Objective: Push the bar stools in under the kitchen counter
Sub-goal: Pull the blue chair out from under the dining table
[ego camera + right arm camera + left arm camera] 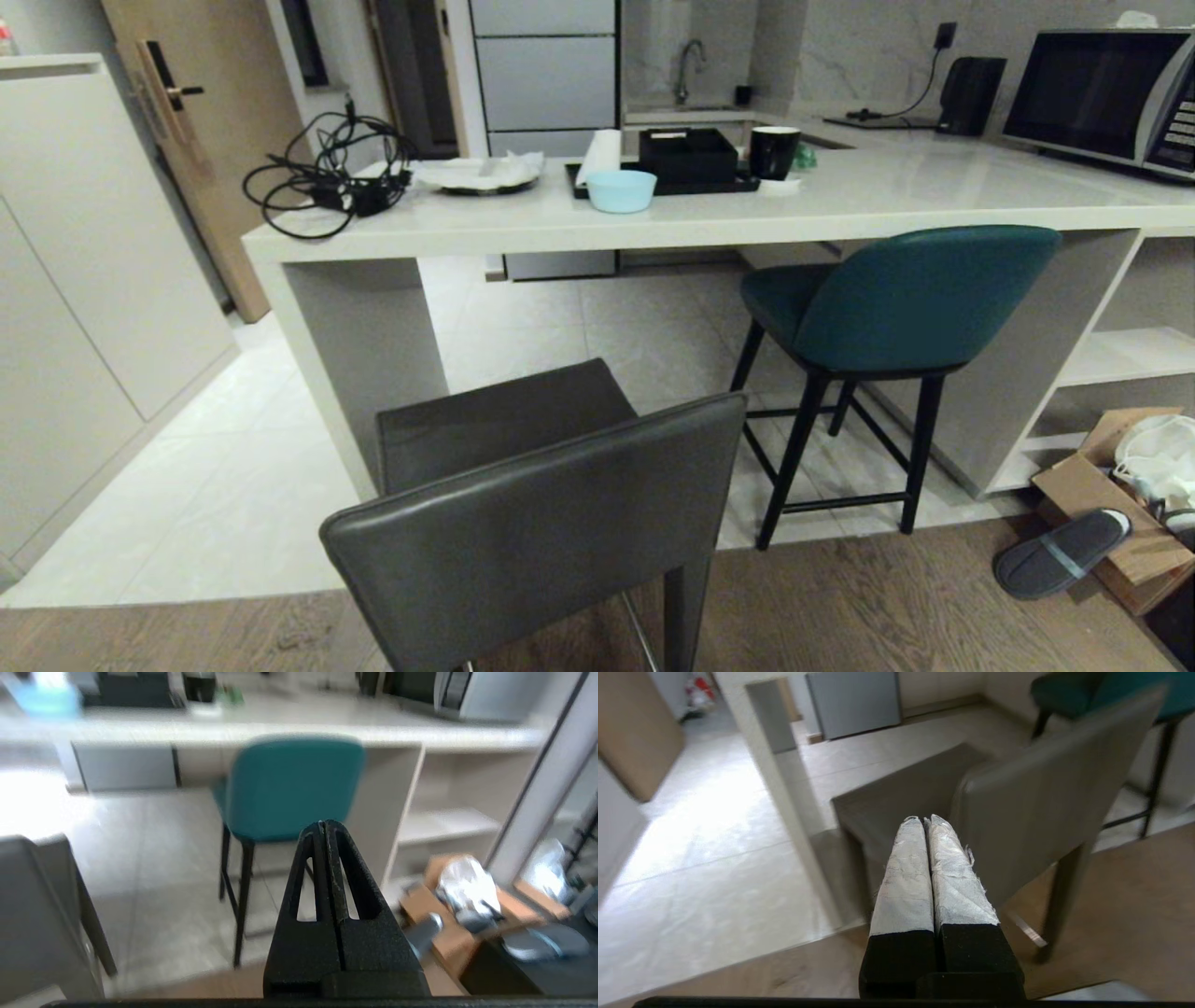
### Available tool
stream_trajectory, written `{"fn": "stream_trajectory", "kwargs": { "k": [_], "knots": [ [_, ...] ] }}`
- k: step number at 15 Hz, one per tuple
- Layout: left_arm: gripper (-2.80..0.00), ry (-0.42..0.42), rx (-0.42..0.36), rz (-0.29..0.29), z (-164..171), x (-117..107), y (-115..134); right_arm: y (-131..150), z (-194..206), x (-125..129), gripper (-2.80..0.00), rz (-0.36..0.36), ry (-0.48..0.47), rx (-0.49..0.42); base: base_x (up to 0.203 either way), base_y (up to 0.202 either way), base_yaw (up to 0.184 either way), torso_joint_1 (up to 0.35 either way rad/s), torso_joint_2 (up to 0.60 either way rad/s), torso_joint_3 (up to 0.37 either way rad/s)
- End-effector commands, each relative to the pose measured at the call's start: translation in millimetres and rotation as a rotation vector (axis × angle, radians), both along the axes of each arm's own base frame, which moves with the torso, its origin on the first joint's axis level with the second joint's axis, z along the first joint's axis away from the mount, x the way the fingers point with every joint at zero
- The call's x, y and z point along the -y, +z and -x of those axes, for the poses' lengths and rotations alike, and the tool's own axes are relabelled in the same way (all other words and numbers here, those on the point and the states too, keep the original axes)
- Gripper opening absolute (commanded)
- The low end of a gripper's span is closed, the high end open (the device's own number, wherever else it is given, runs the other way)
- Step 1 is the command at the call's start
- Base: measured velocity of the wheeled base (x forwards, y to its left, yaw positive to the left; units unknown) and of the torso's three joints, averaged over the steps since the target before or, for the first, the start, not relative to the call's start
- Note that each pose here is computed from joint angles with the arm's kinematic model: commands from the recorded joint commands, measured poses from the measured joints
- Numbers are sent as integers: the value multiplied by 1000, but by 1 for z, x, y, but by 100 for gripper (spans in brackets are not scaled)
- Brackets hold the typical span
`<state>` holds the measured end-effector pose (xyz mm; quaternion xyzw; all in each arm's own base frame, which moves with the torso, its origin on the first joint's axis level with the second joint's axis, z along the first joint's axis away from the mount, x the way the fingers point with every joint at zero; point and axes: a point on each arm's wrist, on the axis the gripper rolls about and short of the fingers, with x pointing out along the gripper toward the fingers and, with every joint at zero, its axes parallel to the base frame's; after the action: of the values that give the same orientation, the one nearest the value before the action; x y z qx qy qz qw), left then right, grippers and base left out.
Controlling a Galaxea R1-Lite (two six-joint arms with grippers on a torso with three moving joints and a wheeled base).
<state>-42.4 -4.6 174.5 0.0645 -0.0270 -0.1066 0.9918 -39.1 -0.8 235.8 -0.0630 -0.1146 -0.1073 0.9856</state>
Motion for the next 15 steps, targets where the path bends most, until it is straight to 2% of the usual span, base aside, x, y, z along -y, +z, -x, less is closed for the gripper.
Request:
{"fn": "stream_trajectory", "kwargs": {
  "k": [1, 3, 4, 7, 9, 10, 13, 15],
  "knots": [
    [-280, 34, 29, -9, 8, 0, -30, 5, 11, 1, -280, 12, 95, 64, 0, 0, 0, 0, 0, 0],
    [-280, 71, 15, -15, 6, -1, -49, 5, 19, 4, -280, 13, 131, 60, 0, 0, 0, 0, 0, 0],
    [-280, 82, -15, -22, 1, -1, -61, -7, 28, 4, -280, 27, 128, 55, 0, 0, 0, 0, 0, 0],
    [-280, 118, -18, -22, -12, -2, -82, -59, 42, 1, -280, 68, 121, 9, 0, 0, 0, 0, 0, 0],
    [-280, 140, 12, -25, -20, -3, -95, -94, 22, 0, -280, 21, 144, -132, 0, 0, 0, 0, 0, 0],
    [-280, 159, 0, -21, -21, -3, -99, -112, 10, 0, -280, 3, 164, -190, 0, 0, 0, 0, 0, 0],
    [-280, 169, -14, -17, -21, -3, -100, -161, -16, -1, -280, 16, 204, -257, 0, 0, 0, 0, 0, 0],
    [-280, 177, -20, 17, -21, -4, -100, -162, -16, -2, -280, 27, 246, -260, 0, 0, 0, 0, 0, 0]
  ]
}}
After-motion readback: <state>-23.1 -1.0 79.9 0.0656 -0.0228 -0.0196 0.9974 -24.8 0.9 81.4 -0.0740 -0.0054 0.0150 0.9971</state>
